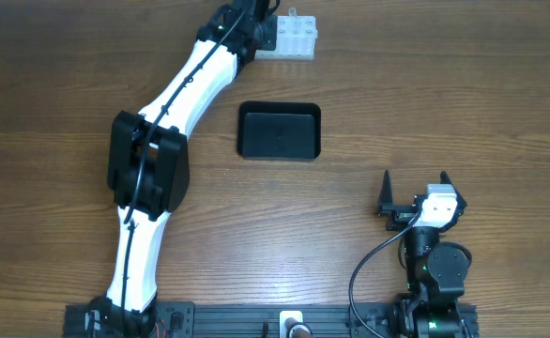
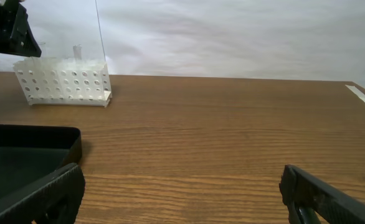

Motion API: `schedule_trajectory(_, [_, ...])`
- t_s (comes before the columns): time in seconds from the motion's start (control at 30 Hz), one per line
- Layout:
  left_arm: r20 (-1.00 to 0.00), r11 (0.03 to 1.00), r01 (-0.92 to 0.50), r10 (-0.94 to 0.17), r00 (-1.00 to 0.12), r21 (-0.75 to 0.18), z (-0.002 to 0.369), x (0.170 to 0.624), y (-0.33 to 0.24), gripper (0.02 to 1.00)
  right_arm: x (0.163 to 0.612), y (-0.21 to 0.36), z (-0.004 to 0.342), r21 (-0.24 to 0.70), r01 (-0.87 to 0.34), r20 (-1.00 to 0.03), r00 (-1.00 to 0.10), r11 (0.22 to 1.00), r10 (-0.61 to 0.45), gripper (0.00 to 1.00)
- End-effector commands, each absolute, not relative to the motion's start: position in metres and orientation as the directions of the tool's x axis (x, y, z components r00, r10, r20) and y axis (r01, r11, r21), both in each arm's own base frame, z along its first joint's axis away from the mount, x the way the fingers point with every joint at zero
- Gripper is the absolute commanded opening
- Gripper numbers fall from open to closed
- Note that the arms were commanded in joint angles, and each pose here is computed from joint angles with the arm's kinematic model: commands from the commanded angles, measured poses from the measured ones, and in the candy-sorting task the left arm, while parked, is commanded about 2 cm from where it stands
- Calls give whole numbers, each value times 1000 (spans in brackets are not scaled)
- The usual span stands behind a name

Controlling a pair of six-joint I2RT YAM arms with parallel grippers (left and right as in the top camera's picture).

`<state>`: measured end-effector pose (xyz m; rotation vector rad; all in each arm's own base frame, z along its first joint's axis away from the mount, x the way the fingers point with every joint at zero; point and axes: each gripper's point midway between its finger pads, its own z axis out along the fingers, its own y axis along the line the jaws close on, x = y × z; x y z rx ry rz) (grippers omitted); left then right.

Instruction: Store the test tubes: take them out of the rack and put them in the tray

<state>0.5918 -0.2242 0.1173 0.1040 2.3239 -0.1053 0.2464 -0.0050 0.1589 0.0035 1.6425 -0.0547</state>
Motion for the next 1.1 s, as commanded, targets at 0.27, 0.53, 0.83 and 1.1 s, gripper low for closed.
schedule_trajectory(0.27, [-753,992,115,38,-657,-50,135,594,-229,110,246,-6,157,-30,35,-997,-72,999,-28,991])
schedule_trajectory(0.53, [-784,992,113,23,-621,-61,166,593,-227,106,246,-6,157,-30,35,-997,-72,999,-28,991])
schedule_trajectory(0.83, [-823,990,113,0,-568,-78,209,588,-224,104,246,-6,157,-30,36,-997,-72,999,-28,991])
schedule_trajectory(1.1, [-842,989,119,-12,-539,-90,244,578,-220,91,246,-6,157,-30,35,-997,-72,999,-28,991])
